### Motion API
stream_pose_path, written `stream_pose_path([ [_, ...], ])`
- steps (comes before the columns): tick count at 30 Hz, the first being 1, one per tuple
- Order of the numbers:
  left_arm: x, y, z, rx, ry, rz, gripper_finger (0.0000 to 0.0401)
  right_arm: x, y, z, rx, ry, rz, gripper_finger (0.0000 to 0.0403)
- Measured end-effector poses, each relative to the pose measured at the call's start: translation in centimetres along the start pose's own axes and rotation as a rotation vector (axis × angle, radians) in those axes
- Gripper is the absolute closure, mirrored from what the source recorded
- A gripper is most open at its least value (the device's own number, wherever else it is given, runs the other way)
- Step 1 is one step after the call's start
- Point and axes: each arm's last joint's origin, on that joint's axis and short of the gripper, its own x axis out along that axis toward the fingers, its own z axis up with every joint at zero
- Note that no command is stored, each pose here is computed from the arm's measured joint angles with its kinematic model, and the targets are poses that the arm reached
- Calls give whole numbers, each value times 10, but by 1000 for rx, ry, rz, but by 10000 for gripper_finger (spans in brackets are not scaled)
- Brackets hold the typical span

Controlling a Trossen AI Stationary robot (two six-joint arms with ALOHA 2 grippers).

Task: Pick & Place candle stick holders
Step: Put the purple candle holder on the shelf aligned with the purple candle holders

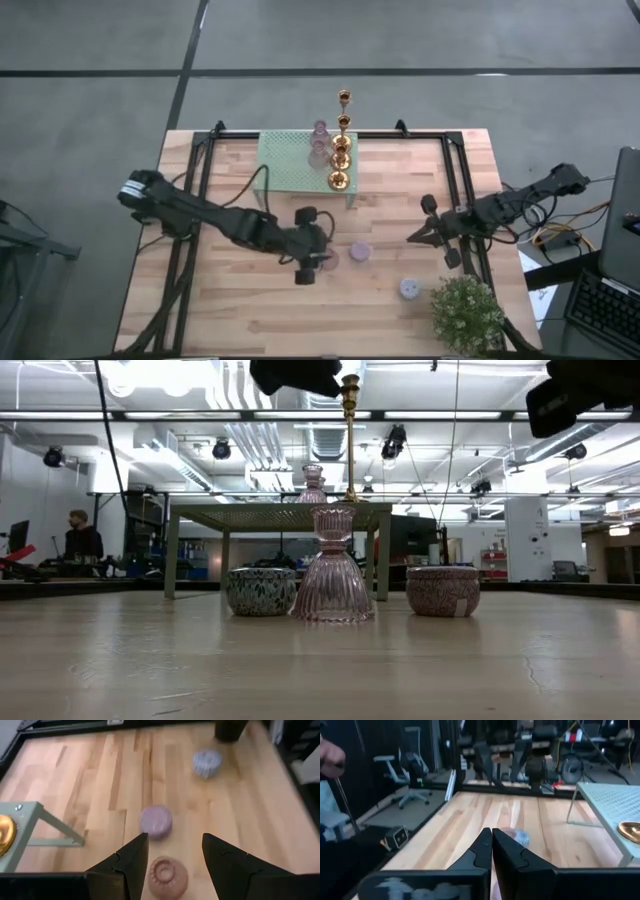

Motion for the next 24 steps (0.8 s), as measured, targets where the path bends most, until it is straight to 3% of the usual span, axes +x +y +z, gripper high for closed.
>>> stream_pose_path([
  [11,38,-24,-13,125,186,23,211,-7,-5,-32,37,-26,-30,395],
  [24,63,-34,-26,156,292,38,211,-12,-6,-50,29,-53,-18,395],
])
